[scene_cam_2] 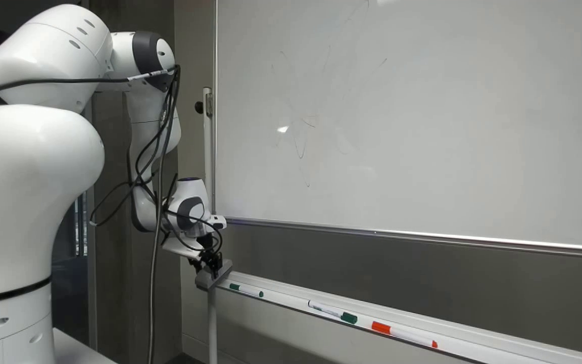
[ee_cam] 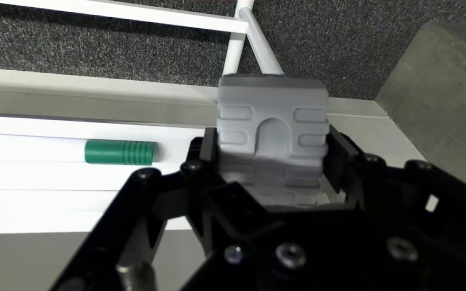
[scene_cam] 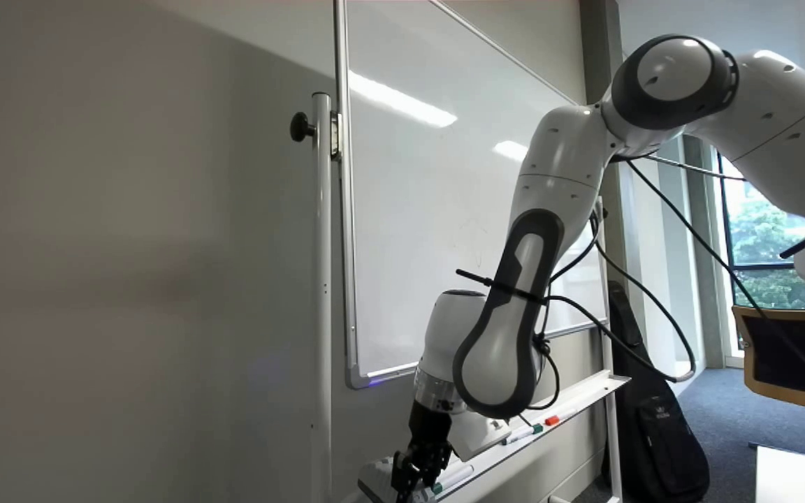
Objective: Move the grey eraser to the left
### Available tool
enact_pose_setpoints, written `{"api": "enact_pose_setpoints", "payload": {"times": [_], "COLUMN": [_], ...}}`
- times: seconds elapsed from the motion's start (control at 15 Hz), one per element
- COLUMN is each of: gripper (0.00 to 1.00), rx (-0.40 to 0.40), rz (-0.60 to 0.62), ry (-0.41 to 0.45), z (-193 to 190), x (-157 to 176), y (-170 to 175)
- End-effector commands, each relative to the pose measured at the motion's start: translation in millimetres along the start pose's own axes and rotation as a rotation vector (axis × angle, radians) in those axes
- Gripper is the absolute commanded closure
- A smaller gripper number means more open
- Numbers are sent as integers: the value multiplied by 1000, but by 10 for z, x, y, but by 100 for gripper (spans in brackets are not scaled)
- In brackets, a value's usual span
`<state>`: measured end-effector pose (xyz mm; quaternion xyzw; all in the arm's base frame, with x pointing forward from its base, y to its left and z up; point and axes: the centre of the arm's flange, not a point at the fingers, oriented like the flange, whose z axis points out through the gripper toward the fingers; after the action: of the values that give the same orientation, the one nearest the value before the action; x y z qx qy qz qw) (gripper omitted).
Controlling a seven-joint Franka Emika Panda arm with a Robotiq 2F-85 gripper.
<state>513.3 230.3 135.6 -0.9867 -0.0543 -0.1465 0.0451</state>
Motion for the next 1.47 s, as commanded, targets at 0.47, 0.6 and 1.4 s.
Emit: {"api": "enact_pose_setpoints", "payload": {"times": [0.47,0.6,1.4], "gripper": [62,62,62], "rx": [67,49,-113], "rz": [92,101,131], "ry": [98,106,68], "z": [-149,-108,130], "x": [280,304,295], "y": [86,138,264]}}
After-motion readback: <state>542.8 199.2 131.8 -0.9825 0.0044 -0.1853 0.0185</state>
